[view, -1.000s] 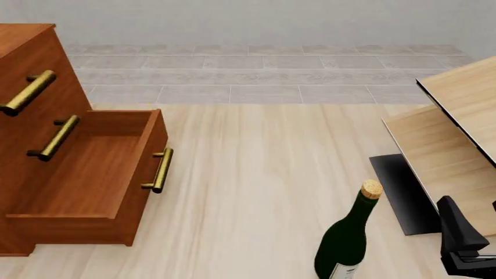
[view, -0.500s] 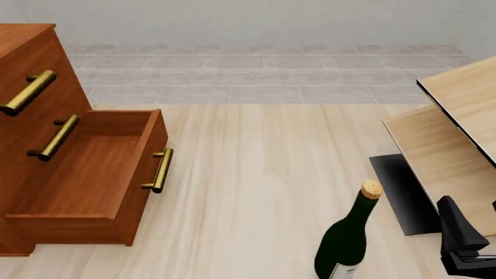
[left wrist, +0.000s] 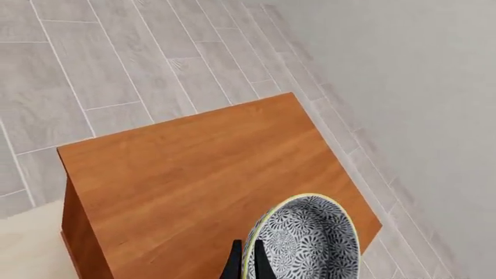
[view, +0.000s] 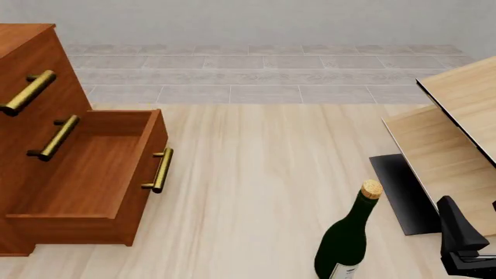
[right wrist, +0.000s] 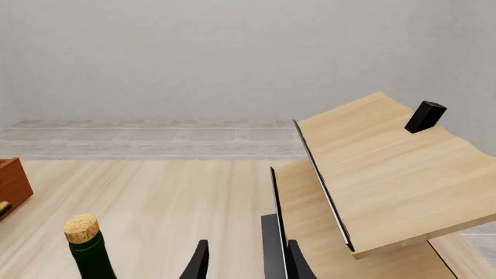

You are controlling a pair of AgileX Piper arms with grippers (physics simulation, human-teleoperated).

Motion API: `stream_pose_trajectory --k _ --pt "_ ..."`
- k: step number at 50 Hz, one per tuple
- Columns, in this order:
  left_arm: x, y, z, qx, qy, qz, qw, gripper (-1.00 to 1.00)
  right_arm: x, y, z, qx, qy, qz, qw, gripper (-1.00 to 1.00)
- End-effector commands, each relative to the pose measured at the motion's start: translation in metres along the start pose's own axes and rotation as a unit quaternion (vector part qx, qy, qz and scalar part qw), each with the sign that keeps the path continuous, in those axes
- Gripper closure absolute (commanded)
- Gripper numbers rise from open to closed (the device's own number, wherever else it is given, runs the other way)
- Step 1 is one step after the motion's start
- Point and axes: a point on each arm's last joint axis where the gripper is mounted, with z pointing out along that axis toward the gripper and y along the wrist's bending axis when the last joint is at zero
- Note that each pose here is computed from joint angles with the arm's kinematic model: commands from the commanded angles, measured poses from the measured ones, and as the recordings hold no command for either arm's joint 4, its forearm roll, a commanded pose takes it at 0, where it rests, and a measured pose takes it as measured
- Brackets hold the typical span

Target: Put the bowl on top of the cabinet.

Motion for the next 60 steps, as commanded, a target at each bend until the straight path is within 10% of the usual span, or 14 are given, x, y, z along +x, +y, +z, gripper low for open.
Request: stream_pose_trajectory --k 1,40,41,60 --pt "0.000 0.002 0.004 -0.001 -0.002 0.003 1.0000 1.00 0.000 0.000 0.000 0.000 0.000 0.000 1.0000 -1.00" --pt "-0.002 0.008 0.006 -0.003 -0.018 0.011 0.9998 1.00 0.000 0.000 0.000 0.000 0.000 0.000 1.0000 -1.00" --pt "-0.001 0.010 0.008 -0.010 -0.012 0.008 0.9998 -1.00 0.000 0.000 0.000 0.000 0.000 0.000 1.0000 -1.00" --pt "-0.010 -0.007 -0.026 0.027 -0.037 0.001 0.9989 -1.00 0.000 0.000 0.000 0.000 0.000 0.000 1.0000 -1.00"
